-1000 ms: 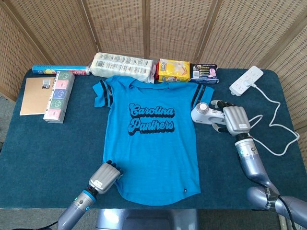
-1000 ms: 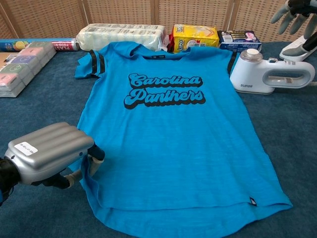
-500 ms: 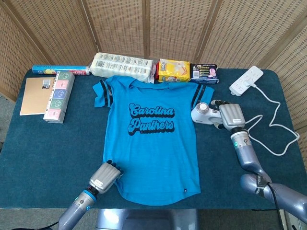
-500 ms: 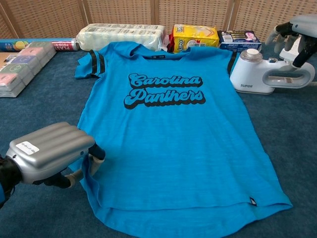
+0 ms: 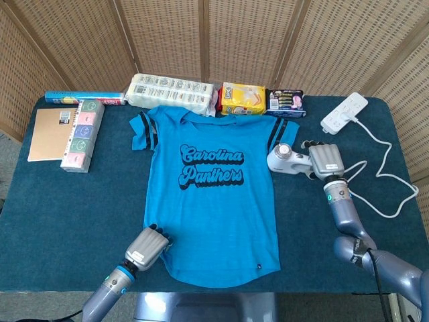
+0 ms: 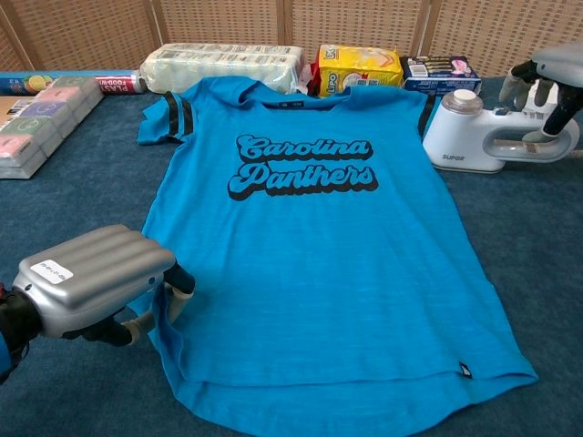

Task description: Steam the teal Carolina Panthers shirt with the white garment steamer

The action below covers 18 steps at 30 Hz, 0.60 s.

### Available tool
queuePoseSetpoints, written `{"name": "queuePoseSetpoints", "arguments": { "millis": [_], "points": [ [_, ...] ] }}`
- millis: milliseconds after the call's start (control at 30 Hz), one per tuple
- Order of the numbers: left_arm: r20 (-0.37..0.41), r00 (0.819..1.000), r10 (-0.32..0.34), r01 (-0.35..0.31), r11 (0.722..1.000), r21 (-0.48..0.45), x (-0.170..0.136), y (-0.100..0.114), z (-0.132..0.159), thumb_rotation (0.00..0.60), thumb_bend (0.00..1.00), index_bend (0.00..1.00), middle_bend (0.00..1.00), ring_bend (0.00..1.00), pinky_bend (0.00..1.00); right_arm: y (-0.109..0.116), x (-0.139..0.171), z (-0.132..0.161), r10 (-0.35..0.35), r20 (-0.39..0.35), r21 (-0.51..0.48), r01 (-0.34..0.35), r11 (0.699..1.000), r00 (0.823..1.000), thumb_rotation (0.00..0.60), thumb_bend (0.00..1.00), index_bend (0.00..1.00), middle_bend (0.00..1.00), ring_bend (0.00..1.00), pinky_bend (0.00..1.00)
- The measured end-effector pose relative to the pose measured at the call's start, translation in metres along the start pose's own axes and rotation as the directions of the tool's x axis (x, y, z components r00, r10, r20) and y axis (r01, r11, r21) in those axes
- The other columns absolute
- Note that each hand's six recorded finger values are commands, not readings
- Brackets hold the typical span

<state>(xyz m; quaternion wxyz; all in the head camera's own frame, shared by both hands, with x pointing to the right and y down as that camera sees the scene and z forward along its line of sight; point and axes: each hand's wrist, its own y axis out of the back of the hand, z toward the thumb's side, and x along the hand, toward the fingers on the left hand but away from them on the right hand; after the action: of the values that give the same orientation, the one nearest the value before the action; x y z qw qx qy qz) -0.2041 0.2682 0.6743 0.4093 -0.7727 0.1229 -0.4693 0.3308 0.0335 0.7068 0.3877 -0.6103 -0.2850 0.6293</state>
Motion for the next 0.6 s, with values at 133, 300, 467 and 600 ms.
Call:
{"name": "queuePoseSetpoints", "arguments": {
  "millis": [133,300,467,600],
  "points": [
    [0.0,1.0,0.0,0.0,1.0,-0.004,0.0,0.0,0.0,0.6,0.49,0.63,0.62,0.48,0.37,-0.004,-0.004,-0.002,0.001,0.012,0.013,-0.001,1.0,1.0,0.6,0.29,0.35,0.39,0.42,0.43],
    [-0.001,1.0,-0.005,0.005,1.0,-0.02,0.0,-0.001,0.0,0.6,0.49,0.63,0.62,0.48,0.37,-0.01,-0.009,-0.004,0.002,0.028,0.032,-0.003,0.999,1.0,0.6,0.3,0.4,0.42,0.46,0.46],
    [-0.001,1.0,-0.004,0.004,1.0,-0.024,0.001,0.0,-0.001,0.6,0.49,0.63,0.62,0.48,0.37,-0.014,-0.014,-0.005,-0.003,0.045,0.026,0.002,1.0,0.999,0.6,0.31,0.45,0.47,0.52,0.51],
    [-0.003,1.0,-0.004,0.004,1.0,-0.023,0.001,0.0,-0.002,0.6,0.49,0.63,0.62,0.48,0.37,-0.017,-0.017,-0.005,-0.01,0.061,0.019,0.009,1.0,0.998,0.6,0.31,0.48,0.52,0.58,0.57]
  ]
}}
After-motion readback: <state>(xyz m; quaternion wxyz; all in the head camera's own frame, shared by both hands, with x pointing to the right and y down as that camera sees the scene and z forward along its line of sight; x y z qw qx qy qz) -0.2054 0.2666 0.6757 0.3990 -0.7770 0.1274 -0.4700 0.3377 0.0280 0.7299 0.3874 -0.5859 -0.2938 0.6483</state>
